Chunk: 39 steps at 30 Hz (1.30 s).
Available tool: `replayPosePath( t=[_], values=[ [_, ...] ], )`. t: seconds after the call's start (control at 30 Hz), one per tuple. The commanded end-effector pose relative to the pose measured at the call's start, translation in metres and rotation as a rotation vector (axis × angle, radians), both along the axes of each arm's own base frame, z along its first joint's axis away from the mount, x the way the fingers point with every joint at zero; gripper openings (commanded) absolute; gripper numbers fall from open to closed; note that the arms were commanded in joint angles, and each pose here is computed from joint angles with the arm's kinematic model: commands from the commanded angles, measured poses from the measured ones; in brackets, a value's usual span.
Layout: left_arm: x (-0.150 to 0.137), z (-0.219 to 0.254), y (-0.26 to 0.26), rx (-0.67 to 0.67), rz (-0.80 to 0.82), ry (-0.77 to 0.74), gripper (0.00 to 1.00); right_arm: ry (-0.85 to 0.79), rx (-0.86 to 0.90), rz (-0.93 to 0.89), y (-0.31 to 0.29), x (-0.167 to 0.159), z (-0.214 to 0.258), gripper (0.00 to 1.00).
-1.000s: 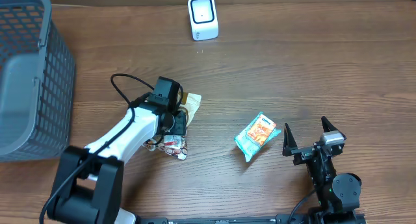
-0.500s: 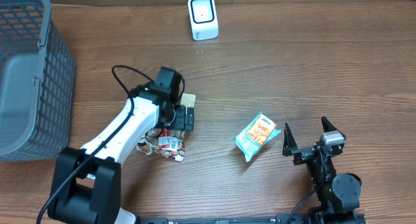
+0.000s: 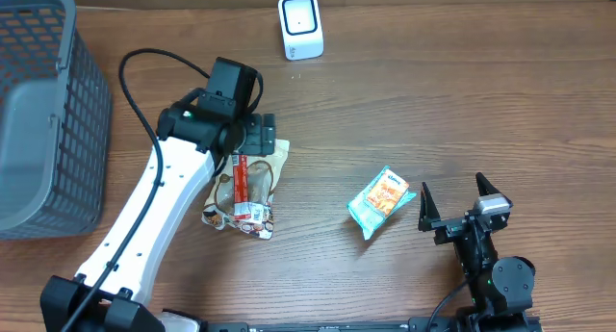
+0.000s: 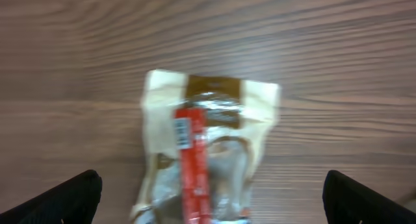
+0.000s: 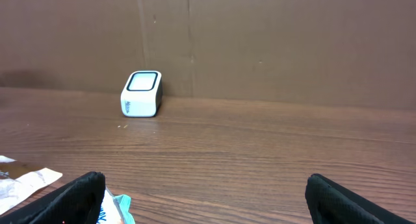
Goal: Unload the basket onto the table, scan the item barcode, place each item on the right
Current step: 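Lower the red-and-white packet onto the table and open the left gripper, then move the right gripper toward the teal and orange packets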
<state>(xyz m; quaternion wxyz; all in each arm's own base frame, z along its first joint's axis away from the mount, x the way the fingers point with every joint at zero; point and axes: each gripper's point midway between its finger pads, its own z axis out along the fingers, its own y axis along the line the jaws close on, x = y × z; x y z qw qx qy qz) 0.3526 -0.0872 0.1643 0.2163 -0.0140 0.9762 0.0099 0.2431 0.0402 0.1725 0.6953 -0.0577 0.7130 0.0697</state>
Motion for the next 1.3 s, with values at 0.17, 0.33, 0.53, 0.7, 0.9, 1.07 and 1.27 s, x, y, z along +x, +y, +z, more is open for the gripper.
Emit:
replayPosePath(
  t=[0.17, 0.33, 0.53, 0.7, 0.9, 1.07, 1.27],
  values=[
    [-0.001, 0.002, 0.076, 0.141, 0.193, 0.014, 1.00, -0.001, 0.002, -0.010, -0.001, 0.000, -0.002, 1.00],
    [-0.006, -0.007, 0.100, 0.144, 0.256, 0.051, 1.00, -0.001, 0.002, -0.009, -0.001, 0.000, -0.002, 1.00],
    [-0.010, -0.009, 0.106, 0.149, 0.272, 0.072, 1.00, -0.001, 0.002, -0.009, -0.001, 0.000, -0.002, 1.00],
    [-0.010, -0.009, 0.106, 0.149, 0.272, 0.072, 1.00, -0.003, 0.002, -0.008, -0.001, 0.000, -0.002, 1.00],
    [-0.010, -0.009, 0.106, 0.149, 0.272, 0.072, 1.00, -0.119, 0.015, 0.102, 0.017, -0.005, 0.027, 1.00],
    [-0.010, -0.009, 0.105, 0.145, 0.270, 0.073, 1.00, -0.107, 0.174, 0.107, 0.016, -0.011, 0.050, 1.00],
    [-0.010, -0.009, 0.105, 0.145, 0.270, 0.073, 1.00, 0.031, 0.187, -0.086, -0.016, -0.019, 0.059, 1.00]
  ],
)
